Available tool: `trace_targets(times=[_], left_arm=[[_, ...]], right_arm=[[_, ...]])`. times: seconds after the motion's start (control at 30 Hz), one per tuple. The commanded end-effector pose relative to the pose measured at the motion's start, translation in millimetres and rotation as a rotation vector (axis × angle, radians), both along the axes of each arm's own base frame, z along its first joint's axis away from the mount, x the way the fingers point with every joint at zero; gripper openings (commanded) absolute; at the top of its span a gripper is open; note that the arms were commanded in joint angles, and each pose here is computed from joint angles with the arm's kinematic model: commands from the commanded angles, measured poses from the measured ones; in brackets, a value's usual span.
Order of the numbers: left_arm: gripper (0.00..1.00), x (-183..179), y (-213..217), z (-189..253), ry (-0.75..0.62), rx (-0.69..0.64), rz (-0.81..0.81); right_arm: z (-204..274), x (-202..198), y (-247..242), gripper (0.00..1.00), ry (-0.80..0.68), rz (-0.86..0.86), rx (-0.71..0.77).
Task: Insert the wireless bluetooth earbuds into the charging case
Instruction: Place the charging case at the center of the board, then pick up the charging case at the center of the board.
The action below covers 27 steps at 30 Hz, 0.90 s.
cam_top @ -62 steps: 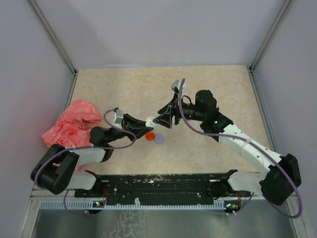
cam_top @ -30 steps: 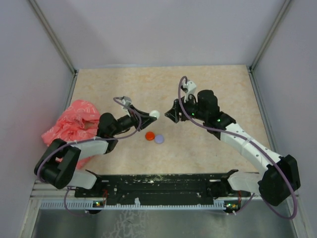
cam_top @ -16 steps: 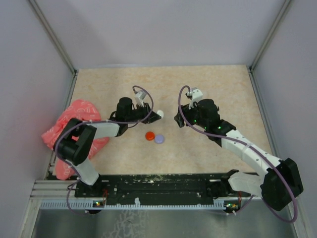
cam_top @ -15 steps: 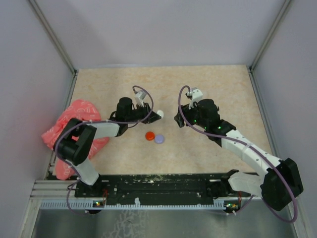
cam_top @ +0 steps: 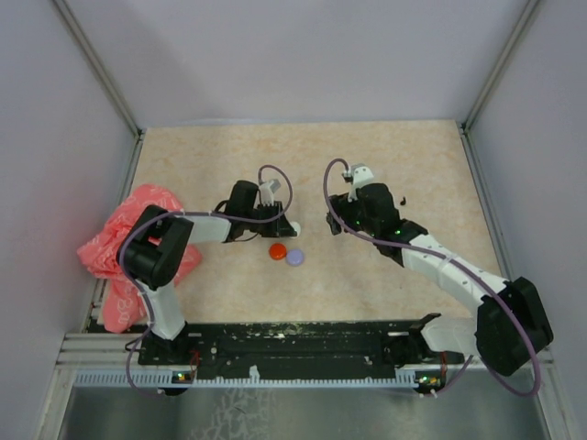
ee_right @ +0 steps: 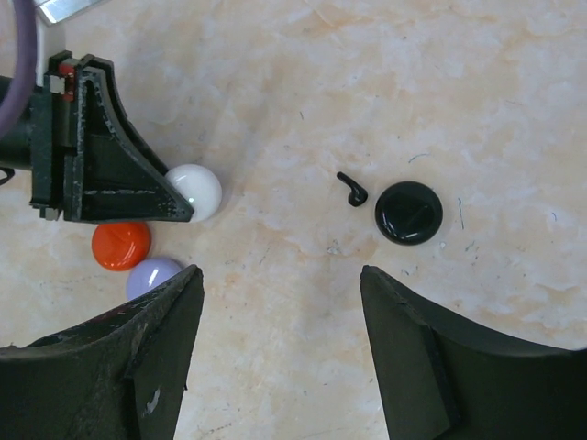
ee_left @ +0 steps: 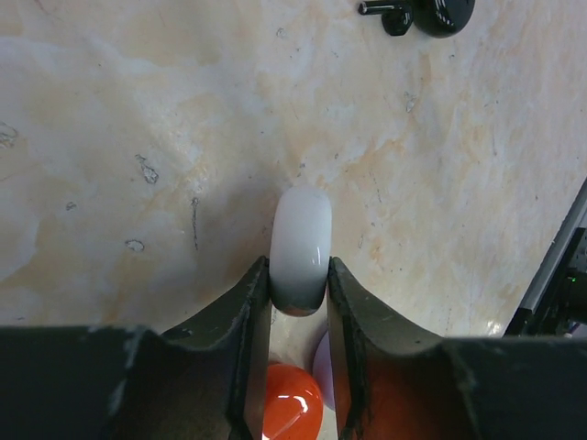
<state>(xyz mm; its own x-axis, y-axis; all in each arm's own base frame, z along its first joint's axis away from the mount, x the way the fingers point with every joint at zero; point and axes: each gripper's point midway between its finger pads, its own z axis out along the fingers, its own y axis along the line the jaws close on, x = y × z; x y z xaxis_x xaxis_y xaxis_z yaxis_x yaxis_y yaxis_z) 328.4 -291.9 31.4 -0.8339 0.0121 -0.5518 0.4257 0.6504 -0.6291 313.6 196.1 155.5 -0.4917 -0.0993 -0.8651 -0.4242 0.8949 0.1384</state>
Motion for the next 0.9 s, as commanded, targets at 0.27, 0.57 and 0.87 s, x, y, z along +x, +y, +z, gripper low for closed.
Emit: trace_targets(times=[0.27, 0.57, 0.87], left_arm=[[0.53, 4.8, 28.4, 13.8, -0.035, 0.144, 0.084], [0.82, 2.5, 62.4, 64.5, -0.190, 0.184, 0.214], [0.86, -2.7, 66.2, 86.2, -0.256, 0.135, 0.237]], right_arm=[[-33.5, 41.8, -26.7, 0.75, 0.061, -0.174, -0.211], [-63.6, 66.9, -44.4, 0.71, 0.134, -0.238, -0.290], [-99.9, 68.2, -35.2, 0.65, 0.206, -0.163, -0.328]])
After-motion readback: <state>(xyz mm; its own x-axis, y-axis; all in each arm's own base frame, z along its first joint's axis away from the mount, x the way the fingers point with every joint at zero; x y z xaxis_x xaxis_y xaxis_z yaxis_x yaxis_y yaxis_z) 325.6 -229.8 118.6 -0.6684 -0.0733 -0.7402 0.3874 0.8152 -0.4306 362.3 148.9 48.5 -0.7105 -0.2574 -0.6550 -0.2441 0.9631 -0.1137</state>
